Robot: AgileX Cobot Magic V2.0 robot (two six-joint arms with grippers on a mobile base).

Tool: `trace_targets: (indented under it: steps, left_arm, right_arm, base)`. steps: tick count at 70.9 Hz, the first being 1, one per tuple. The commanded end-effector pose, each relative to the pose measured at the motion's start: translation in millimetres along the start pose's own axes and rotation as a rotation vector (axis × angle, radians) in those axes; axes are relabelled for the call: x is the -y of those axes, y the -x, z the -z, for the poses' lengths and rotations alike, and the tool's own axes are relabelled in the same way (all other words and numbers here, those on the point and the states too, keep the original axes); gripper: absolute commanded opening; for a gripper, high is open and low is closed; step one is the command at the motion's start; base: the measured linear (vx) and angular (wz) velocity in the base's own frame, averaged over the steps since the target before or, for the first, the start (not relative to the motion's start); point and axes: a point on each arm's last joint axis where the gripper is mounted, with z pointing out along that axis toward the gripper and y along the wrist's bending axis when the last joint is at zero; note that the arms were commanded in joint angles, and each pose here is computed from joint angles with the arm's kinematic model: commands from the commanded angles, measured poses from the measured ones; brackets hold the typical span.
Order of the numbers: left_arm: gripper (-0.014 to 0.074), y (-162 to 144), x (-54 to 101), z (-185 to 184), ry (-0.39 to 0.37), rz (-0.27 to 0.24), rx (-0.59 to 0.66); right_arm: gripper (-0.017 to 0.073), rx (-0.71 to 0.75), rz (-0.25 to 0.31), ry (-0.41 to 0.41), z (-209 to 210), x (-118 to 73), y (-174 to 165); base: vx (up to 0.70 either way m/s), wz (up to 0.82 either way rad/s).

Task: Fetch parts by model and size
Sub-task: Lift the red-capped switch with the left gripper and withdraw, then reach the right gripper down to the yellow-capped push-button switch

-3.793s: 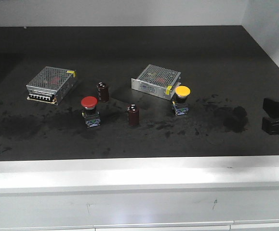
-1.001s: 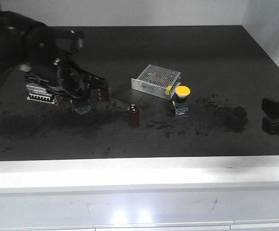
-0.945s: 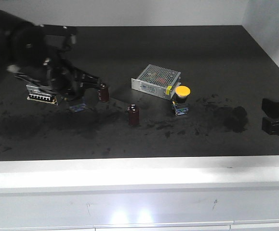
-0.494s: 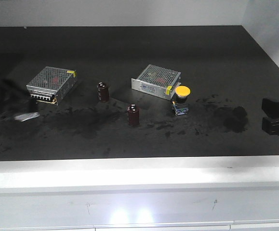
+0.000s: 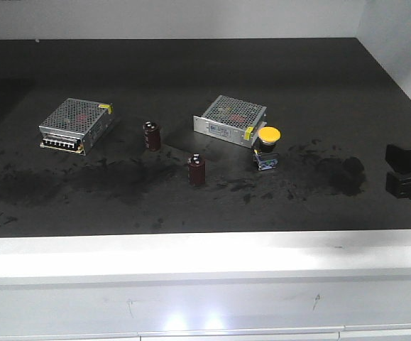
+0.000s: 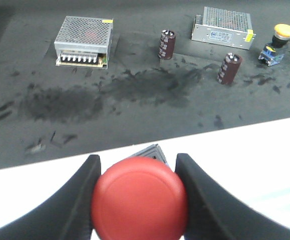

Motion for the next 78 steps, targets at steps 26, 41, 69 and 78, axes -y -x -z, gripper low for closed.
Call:
trace_targets:
  steps: [26, 41, 69, 78]
  left_arm:
    - [-0.0008, -29, -9.4, 41, -0.096, 0.014, 0.329]
    - [-0.0007, -30, -9.7, 40, -0.091, 0.014, 0.309]
    - [-0.0006, -30, -9.8, 40, -0.090, 0.014, 0.307]
    - [-0.0006, -30, -9.8, 40, -0.090, 0.014, 0.307]
  right_arm:
    - [0.0484, 0.121, -0.008, -0.013, 5, 1.6, 21]
    - [0.0484, 0.071, 0.003, 0.013, -7, 1.0, 56]
    - [0.0484, -0.079, 0.034, 0.239, -88, -62.6, 135]
    - [0.0484, -0.243, -0.007, 0.252, -121, -69.4, 145]
  base:
    - [0.00, 0.00]
    - [0.00, 0.00]
    - [0.00, 0.00]
    - [0.00, 0.00]
